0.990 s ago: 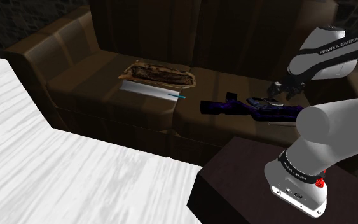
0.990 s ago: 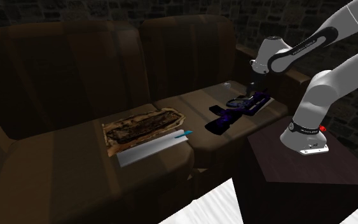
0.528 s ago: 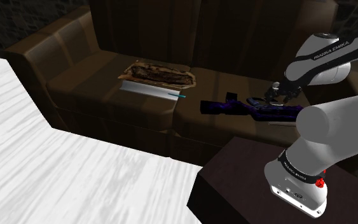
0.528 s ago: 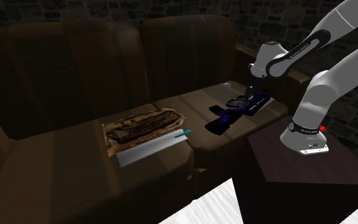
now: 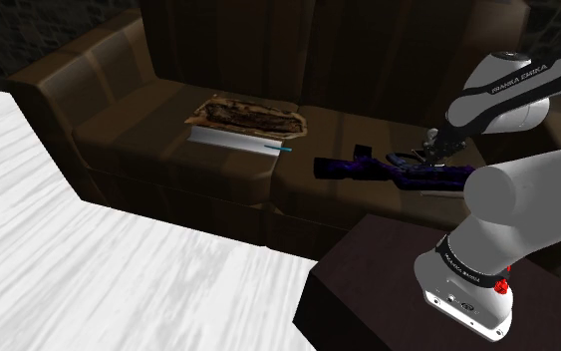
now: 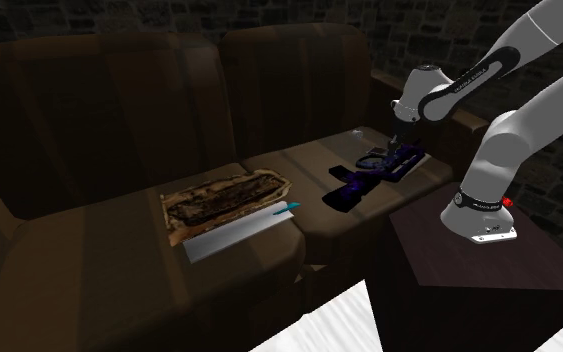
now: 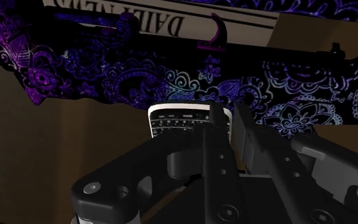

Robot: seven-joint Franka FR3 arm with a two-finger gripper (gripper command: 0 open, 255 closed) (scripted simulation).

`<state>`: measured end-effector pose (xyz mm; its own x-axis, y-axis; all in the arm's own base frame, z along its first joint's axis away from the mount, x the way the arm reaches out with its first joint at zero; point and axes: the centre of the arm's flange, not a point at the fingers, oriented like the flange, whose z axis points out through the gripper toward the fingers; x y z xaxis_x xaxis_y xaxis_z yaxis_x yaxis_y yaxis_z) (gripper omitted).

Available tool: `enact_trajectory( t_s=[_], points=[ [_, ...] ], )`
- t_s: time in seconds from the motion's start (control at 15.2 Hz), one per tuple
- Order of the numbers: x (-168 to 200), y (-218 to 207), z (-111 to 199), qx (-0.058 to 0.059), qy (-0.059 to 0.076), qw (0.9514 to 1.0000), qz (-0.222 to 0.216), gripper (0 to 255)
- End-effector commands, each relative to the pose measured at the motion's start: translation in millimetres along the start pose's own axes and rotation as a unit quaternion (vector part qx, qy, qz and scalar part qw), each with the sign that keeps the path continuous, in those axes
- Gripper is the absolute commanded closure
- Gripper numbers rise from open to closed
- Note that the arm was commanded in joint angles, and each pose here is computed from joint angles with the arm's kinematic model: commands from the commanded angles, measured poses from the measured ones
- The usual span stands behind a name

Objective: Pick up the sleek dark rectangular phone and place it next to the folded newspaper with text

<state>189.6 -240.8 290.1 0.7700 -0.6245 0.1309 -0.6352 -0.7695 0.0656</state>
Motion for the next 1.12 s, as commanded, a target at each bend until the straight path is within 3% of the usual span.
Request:
enact_trajectory(
  t_s=[0.0, 0.4, 0.46, 0.73, 0.79, 1.06],
  points=[
    [-0.2, -0.1, 0.2, 0.000, 0.000, 1.0000, 0.000, 255],
    [1.4, 0.1, -1.3, 0.000, 0.003, 1.0000, 0.000, 255],
    [1.4, 0.1, -1.3, 0.000, 0.003, 1.0000, 0.000, 0],
    [59.1, 49.1, 0.4, 0.058, -0.044, 0.9963, -0.044, 0],
    [67.3, 55.5, 1.5, 0.066, -0.051, 0.9952, -0.050, 0],
    [65.1, 52.8, 22.3, 0.066, -0.051, 0.9952, -0.050, 0]
  ],
)
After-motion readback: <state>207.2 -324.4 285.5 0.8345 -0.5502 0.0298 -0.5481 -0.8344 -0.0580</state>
